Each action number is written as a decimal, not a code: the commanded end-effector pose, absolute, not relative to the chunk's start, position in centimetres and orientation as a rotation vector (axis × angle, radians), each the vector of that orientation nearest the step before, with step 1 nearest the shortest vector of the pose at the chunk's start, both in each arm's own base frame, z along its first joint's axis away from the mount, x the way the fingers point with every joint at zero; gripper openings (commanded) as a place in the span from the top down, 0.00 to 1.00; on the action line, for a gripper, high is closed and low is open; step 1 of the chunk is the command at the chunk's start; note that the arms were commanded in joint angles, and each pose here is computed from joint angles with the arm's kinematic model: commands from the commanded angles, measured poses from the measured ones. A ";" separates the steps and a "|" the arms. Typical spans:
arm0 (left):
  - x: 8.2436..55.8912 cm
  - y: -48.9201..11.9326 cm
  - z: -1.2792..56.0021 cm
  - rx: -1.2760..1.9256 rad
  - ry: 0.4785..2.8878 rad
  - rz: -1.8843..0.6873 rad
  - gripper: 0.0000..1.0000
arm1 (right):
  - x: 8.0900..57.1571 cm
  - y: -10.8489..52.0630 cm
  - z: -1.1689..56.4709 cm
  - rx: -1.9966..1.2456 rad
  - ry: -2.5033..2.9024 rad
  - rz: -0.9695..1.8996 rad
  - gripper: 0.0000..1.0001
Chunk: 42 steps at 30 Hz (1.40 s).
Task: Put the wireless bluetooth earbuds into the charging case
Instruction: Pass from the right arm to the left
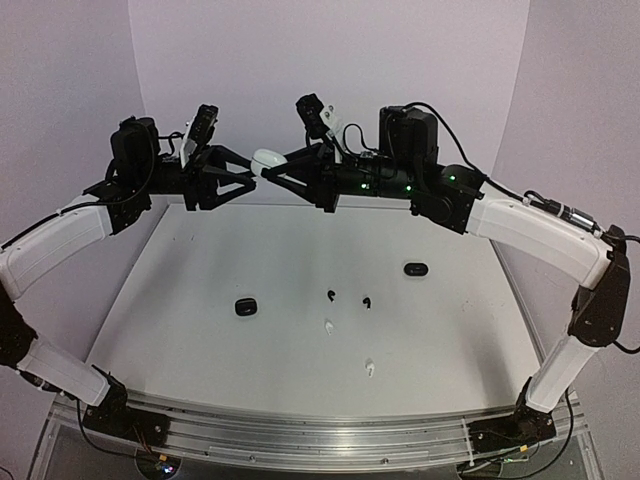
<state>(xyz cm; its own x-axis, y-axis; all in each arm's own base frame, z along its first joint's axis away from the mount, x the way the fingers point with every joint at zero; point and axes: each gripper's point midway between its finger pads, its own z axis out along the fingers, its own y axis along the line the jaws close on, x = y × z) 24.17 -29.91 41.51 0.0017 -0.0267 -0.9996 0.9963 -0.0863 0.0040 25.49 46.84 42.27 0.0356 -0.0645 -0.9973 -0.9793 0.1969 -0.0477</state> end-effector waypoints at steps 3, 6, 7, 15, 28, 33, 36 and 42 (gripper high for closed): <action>24.2 -30.2 42.8 1.253 1.094 -1.275 0.54 | 25.5 47.0 43.1 -1.105 1.274 1.002 1.00; 24.1 -30.3 42.9 1.255 1.085 -1.275 0.55 | 25.5 47.1 43.2 -1.105 1.273 1.003 1.00; 24.0 -30.4 42.9 1.256 1.084 -1.277 0.56 | 25.5 47.1 43.1 -1.105 1.273 1.002 1.00; 23.5 -30.6 42.9 1.281 1.068 -1.295 0.58 | 25.8 47.4 42.4 -1.116 1.280 0.989 1.00; 23.1 -30.6 42.6 1.315 1.048 -1.292 0.82 | 25.5 47.8 42.8 -1.119 1.267 0.993 1.00; 23.0 -30.6 42.6 1.322 1.042 -1.286 0.99 | 25.5 48.1 42.8 -1.121 1.263 0.996 1.00; 22.9 -30.5 42.6 1.325 1.037 -1.283 1.00 | 25.6 48.1 42.6 -1.119 1.273 0.998 1.00; 23.7 -30.6 42.1 1.301 1.060 -1.205 1.00 | 26.2 47.1 42.4 -1.059 1.322 0.963 0.51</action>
<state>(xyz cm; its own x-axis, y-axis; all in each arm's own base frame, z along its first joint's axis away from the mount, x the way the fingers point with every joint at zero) 24.10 -30.59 41.14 0.0392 -0.0324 -0.9987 0.9929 -0.1108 0.0426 25.60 47.53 41.05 0.0268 -0.0884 -0.9957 -0.9791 0.1986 -0.0440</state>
